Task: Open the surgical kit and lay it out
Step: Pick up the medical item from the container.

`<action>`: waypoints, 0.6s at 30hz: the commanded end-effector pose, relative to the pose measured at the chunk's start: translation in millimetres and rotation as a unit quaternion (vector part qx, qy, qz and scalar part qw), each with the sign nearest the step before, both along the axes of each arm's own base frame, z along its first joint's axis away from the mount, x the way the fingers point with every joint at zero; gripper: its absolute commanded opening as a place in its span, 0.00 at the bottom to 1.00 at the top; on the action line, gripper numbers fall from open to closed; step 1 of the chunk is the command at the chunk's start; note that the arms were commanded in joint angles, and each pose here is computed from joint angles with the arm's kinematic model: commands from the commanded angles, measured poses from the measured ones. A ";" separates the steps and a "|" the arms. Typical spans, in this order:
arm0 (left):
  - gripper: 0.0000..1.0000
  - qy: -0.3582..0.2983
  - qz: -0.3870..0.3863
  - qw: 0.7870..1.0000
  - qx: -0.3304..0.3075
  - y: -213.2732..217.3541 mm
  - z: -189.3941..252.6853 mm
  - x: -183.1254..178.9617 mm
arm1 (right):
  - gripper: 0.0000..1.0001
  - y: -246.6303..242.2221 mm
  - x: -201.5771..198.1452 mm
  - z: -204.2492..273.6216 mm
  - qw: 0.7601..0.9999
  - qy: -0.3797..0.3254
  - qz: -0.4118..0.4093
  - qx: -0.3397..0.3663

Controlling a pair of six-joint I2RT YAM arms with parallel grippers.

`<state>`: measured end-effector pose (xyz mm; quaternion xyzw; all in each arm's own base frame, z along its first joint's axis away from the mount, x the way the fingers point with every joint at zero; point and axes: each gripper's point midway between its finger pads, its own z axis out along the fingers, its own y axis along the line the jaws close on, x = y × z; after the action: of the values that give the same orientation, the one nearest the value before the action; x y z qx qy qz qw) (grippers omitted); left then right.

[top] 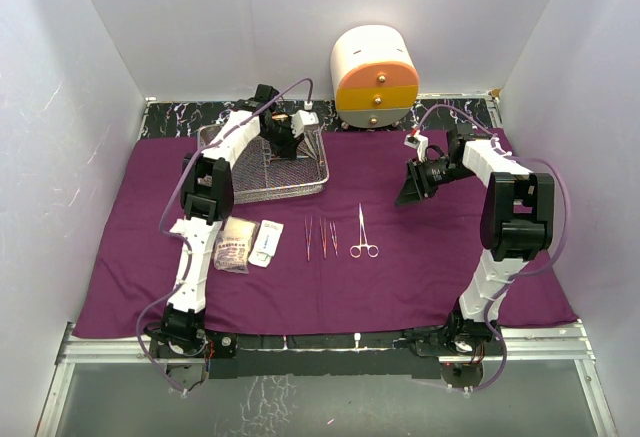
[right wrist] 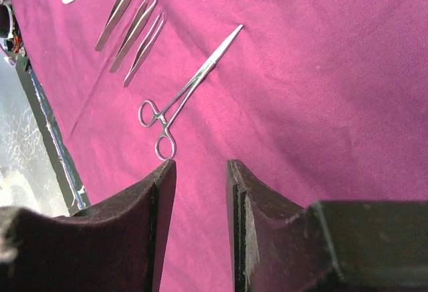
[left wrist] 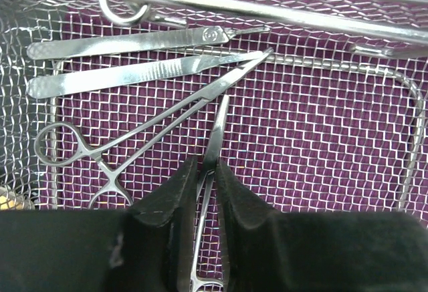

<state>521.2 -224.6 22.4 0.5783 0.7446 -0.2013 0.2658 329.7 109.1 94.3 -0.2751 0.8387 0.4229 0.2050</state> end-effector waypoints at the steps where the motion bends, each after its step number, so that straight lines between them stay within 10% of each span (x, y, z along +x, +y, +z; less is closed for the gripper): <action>1: 0.11 0.009 -0.024 0.998 0.055 18.8 -7.7 -13.4 | 0.34 2.2 3.9 6.9 1.000 -0.010 0.001 0.017; 18: 0.00 -0.014 0.014 0.997 0.074 31.5 42.7 -12.4 | 0.32 2.9 4.4 7.0 1.000 -0.008 0.000 0.018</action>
<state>518.4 -218.5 25.0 0.6030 0.7397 -0.1643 0.2494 329.7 109.2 94.3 -0.2746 0.8388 0.4232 0.2048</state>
